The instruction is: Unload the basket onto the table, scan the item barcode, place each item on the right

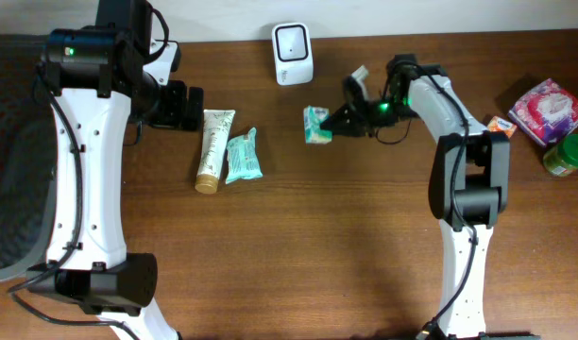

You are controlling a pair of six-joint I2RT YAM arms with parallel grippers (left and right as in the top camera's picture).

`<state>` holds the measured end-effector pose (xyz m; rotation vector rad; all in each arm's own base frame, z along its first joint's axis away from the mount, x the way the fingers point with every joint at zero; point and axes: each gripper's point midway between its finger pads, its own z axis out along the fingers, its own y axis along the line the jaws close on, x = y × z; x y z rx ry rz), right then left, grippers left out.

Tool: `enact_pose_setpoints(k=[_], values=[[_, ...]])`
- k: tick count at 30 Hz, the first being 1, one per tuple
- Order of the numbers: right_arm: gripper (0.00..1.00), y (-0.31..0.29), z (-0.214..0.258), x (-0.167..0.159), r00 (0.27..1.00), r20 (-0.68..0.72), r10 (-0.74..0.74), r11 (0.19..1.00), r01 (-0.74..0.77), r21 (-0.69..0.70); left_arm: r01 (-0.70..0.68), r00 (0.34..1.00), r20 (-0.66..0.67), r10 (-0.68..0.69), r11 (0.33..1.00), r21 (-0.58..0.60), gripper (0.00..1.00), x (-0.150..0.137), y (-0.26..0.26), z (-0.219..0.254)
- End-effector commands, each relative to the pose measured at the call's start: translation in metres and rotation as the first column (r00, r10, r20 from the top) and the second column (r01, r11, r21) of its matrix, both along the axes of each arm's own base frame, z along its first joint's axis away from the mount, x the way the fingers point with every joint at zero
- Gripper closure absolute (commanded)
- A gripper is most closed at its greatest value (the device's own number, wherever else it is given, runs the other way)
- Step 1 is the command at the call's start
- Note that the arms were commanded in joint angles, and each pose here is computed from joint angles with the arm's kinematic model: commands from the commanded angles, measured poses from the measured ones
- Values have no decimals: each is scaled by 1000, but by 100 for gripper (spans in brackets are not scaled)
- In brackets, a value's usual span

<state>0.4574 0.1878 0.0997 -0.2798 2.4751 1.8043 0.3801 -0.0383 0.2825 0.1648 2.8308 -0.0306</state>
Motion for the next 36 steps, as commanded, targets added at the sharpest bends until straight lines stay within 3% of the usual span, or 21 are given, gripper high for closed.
enact_pose_setpoints(k=[1,4,9,17,24,26,31,36], values=[[96,1,32,12,996,89,-12,978,-7,210,10,1000,11,-10,1000,9,1,-1,1,4],[96,2,49,21,975,220,-16,954,-51,296,10,1000,12,-10,1000,9,1,-1,1,4],[96,3,54,37,914,405,-19,951,-108,289,10,1000,12,-10,1000,9,1,-1,1,4],[96,4,58,44,989,148,-21,954,-25,300,10,1000,12,-10,1000,9,1,-1,1,4],[96,4,60,46,953,301,-21,952,-73,297,10,1000,11,-10,1000,9,1,-1,1,4],[96,8,59,44,958,286,-13,952,-76,297,10,1000,11,-10,1000,9,1,-1,1,4],[96,20,63,39,995,100,9,953,-39,299,10,1000,12,-10,1000,9,1,-1,1,4],[96,-11,78,53,985,165,-51,954,-1,301,10,1000,12,-10,1000,9,1,-1,1,4]])
